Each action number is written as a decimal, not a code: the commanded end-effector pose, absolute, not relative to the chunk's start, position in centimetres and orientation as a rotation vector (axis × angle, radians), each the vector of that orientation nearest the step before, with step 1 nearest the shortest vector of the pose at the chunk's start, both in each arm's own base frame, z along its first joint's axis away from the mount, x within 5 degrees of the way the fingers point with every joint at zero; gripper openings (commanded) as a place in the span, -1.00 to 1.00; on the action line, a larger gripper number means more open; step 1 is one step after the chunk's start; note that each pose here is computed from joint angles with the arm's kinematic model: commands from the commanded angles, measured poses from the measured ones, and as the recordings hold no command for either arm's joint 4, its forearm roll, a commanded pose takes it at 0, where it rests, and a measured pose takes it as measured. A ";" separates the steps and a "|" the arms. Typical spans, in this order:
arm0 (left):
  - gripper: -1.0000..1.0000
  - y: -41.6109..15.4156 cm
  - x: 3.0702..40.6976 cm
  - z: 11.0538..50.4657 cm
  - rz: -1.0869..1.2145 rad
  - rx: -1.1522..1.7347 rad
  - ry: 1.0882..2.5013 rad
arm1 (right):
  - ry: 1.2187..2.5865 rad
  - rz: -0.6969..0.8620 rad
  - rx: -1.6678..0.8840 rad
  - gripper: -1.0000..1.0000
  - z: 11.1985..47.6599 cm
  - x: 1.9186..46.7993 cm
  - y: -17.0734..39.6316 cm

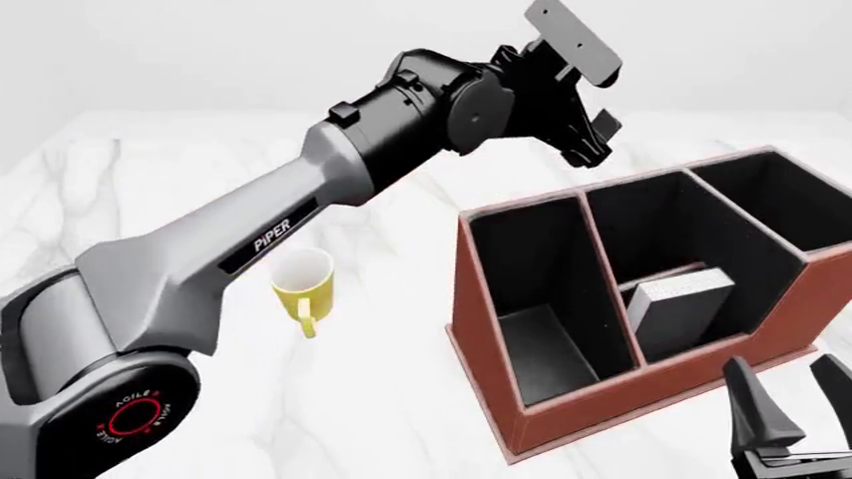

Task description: Pick up the book and place it in the back compartment of the caddy.

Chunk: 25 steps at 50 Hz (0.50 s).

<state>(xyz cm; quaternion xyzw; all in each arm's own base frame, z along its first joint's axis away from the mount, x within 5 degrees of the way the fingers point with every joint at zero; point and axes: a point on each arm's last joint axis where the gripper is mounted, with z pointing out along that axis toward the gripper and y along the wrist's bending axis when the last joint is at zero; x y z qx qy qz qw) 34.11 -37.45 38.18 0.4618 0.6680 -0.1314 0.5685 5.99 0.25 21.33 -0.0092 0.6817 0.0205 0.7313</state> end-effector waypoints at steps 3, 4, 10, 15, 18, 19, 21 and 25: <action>1.00 -33.4 35.0 40.3 -0.247 1.032 1.566 | 1.498 0.023 -0.021 1.00 21.3 5.9 0.2; 1.00 -33.2 34.9 40.2 -0.247 1.031 1.566 | 1.501 0.022 -0.018 1.00 21.3 5.9 0.2; 1.00 -32.1 34.6 40.5 -0.256 0.989 1.561 | 1.506 0.009 -0.023 1.00 21.3 6.0 0.1; 1.00 -31.8 34.2 40.5 -0.260 0.982 1.556 | 1.569 0.047 -0.027 1.00 21.1 7.7 0.4; 1.00 -31.4 34.3 40.6 -0.260 0.967 1.553 | 1.601 0.061 -0.044 1.00 20.9 9.1 0.6; 1.00 -31.1 34.3 40.7 -0.263 0.955 1.551 | 1.599 0.065 -0.052 1.00 21.1 9.4 0.7; 1.00 -31.0 34.3 40.5 -0.264 0.950 1.550 | 1.627 0.108 -0.068 1.00 22.1 10.1 1.1; 1.00 -29.5 36.3 40.3 -0.221 0.899 1.536 | 1.565 0.112 -0.128 1.00 27.8 9.8 1.5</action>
